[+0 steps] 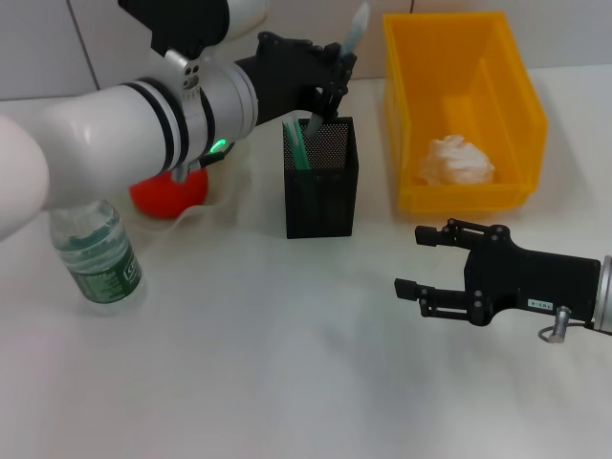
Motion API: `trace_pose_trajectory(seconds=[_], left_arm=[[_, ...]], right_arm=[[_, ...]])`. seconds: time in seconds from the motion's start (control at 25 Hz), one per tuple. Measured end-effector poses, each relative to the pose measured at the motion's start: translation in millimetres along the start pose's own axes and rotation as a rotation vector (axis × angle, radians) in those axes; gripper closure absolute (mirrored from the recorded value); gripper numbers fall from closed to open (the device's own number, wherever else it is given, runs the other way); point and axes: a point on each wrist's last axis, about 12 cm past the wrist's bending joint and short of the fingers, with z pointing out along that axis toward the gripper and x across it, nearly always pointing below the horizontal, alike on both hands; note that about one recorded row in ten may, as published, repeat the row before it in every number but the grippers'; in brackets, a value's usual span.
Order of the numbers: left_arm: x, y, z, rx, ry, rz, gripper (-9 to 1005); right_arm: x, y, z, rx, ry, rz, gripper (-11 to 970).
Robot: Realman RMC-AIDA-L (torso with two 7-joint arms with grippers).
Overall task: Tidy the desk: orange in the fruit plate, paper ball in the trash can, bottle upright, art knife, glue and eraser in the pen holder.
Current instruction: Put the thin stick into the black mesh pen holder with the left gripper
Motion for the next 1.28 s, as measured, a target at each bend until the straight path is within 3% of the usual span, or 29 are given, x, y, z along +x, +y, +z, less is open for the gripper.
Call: trace_pose_trajectory(seconds=[0.72,1.28], left_arm=[[7.4,-8.6,0.5,-0.011,-0.029,-0.076,868],[11.9,-4.0,-2.3,-0.037,-0.045,-0.153,859]], right_arm=[[0.2,0.6,-0.4,-0.003,-0.001,0.001,194],[1.4,2.0,-1.8,-0.004,-0.002,0.004,194]])
